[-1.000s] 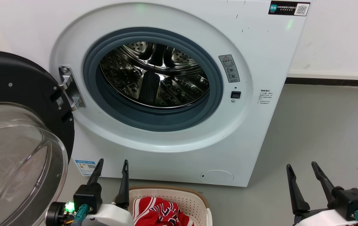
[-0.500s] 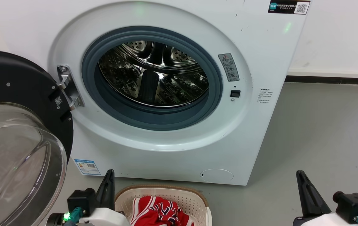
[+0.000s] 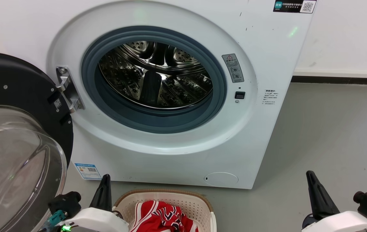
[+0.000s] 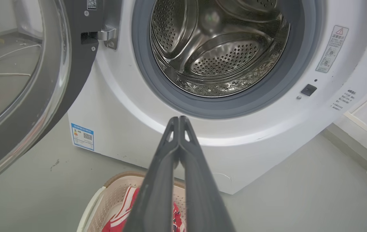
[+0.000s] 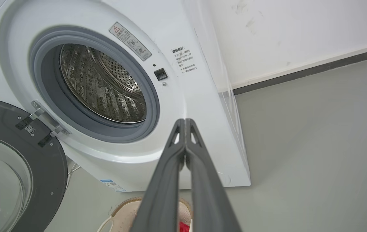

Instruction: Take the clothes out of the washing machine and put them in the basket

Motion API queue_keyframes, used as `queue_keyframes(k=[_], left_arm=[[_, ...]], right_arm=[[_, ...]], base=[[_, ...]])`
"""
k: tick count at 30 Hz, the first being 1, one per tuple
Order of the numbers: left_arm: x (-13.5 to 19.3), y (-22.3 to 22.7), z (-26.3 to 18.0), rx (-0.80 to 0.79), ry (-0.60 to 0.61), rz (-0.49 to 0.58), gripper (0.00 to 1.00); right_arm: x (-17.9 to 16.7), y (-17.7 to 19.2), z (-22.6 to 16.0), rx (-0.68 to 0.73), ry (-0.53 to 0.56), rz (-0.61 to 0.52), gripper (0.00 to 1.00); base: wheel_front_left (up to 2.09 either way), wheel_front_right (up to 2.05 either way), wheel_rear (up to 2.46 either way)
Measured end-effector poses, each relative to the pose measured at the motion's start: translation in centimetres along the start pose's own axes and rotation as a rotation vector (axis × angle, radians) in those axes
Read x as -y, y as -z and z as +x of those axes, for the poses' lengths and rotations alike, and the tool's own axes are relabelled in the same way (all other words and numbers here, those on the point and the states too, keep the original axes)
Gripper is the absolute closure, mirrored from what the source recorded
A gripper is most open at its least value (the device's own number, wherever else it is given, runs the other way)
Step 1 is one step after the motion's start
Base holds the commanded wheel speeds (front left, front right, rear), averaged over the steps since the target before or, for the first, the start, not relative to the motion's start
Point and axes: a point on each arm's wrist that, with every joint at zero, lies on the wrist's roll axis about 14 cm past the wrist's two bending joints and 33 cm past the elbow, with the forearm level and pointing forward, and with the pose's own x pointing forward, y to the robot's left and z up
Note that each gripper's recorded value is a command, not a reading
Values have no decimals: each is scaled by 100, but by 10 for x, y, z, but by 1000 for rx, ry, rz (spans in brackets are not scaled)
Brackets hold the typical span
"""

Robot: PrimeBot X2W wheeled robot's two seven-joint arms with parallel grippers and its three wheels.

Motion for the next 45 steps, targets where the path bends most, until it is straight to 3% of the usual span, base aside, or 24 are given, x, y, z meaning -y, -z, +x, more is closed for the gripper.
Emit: queue_keyframes(k=[21,45], left_arm=[[-8,-3,8,-26,-32,-340,100],[-7,-9,18,-29,-20,-651,100]], right_arm=[[11,-4,10,13,36,325,100],[22,-7,18,28,65,620,100]], base=[[0,0,0],[0,0,0]])
